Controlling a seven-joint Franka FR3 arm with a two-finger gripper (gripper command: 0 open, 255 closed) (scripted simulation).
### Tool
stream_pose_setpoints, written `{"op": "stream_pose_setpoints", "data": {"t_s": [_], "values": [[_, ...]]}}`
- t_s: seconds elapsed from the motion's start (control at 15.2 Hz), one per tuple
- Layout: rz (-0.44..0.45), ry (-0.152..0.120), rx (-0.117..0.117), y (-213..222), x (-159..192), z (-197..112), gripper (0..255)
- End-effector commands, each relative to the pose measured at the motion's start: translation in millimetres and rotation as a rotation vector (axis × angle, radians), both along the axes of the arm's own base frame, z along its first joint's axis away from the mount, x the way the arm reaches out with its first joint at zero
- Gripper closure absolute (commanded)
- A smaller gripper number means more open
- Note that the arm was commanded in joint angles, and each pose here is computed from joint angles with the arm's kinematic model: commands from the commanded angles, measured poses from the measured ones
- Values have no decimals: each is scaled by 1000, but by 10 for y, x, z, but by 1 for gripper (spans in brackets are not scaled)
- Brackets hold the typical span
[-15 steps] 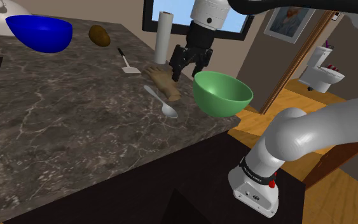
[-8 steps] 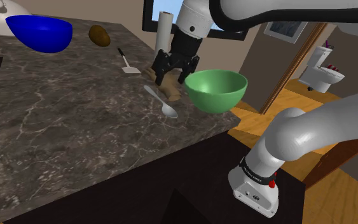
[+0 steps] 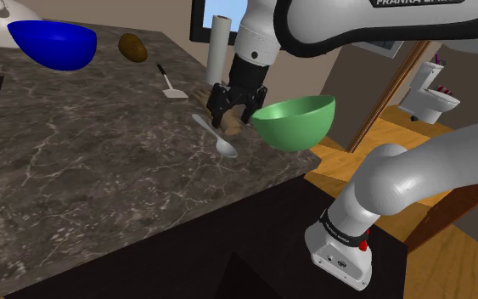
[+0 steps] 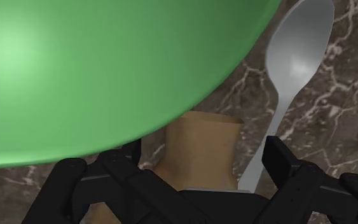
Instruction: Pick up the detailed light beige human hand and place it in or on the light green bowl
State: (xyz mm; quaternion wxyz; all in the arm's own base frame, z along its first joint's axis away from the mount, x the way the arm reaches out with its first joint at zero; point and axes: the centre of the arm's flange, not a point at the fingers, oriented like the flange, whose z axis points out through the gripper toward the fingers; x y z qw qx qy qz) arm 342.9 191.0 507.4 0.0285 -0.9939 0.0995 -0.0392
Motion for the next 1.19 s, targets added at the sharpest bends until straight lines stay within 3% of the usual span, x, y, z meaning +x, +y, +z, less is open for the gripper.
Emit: {"op": "stream_pose_setpoints", "data": {"t_s": [0.0,0.07,0.13,0.73,1.12], "values": [[0,9,-2,-2,-6,-16,0],[0,9,-2,-2,-6,-16,0],[0,9,-2,2,-7,-10,255],[0,9,-2,-2,-6,-16,255],[0,9,-2,-2,-6,301,255]]}}
